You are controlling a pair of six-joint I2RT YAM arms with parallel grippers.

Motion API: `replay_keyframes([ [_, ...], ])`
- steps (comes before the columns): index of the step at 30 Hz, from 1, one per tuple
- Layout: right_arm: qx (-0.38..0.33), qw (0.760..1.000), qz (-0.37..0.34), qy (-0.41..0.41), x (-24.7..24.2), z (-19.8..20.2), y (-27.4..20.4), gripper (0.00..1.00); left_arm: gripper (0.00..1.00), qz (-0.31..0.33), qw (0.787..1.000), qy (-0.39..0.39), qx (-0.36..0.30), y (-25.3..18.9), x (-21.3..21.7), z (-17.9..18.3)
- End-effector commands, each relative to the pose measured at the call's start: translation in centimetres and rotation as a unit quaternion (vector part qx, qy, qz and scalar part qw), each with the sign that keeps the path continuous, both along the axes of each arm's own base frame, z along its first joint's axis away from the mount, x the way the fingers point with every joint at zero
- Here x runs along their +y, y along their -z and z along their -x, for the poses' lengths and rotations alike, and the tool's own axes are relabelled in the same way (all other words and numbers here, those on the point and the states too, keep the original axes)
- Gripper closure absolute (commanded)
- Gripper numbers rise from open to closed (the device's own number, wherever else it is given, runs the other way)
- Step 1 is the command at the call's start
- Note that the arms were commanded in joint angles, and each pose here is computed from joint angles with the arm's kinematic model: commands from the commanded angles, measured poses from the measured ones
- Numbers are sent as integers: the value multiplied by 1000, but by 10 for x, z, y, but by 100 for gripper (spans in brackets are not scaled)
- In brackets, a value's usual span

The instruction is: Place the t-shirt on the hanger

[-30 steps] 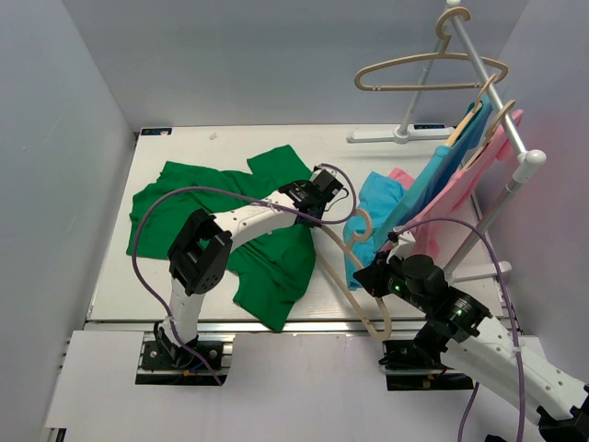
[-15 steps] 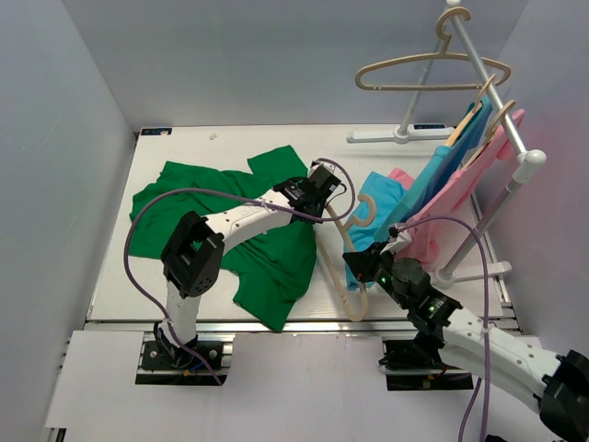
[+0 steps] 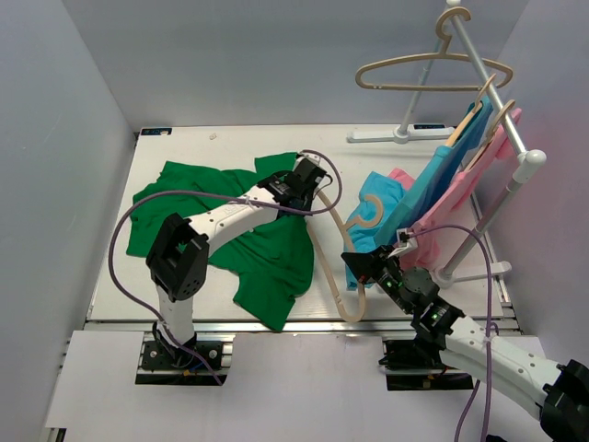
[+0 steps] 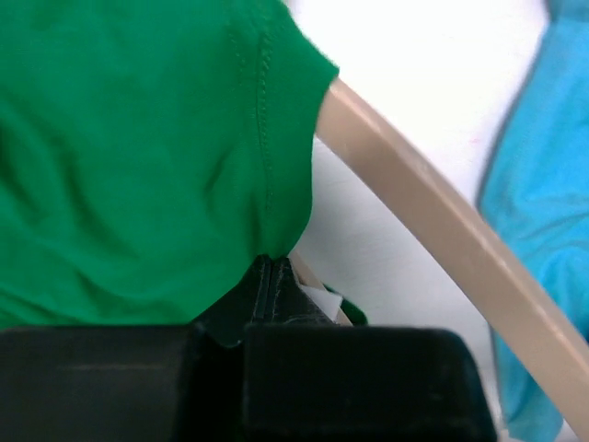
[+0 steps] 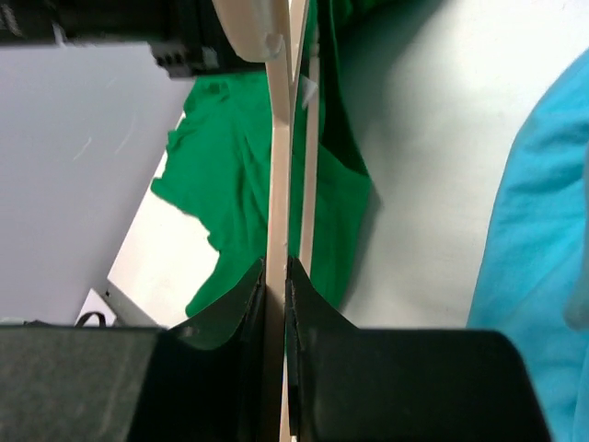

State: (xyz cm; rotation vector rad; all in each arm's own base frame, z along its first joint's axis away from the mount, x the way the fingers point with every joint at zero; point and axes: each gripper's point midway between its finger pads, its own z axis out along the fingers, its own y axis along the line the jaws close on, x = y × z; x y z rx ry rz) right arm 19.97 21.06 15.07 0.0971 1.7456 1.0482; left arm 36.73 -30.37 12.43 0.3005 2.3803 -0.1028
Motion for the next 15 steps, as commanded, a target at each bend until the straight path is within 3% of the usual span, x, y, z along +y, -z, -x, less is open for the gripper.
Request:
replay_keyframes([
  [1,2,999,-30,-21,9,5,-25,100,100,10,999,-35,-22,-30,24,-4],
  [7,53,998,11,-23,8,8,-2,100,100,29,997,-51,-42,-49,41,-3],
  [12,57,995,16,-80,23,23,-5,100,100,21,998,-52,-38,-49,44,-1],
  [15,47,996,-5,-71,23,22,-9,100,100,25,998,-45,-28,-43,40,0],
])
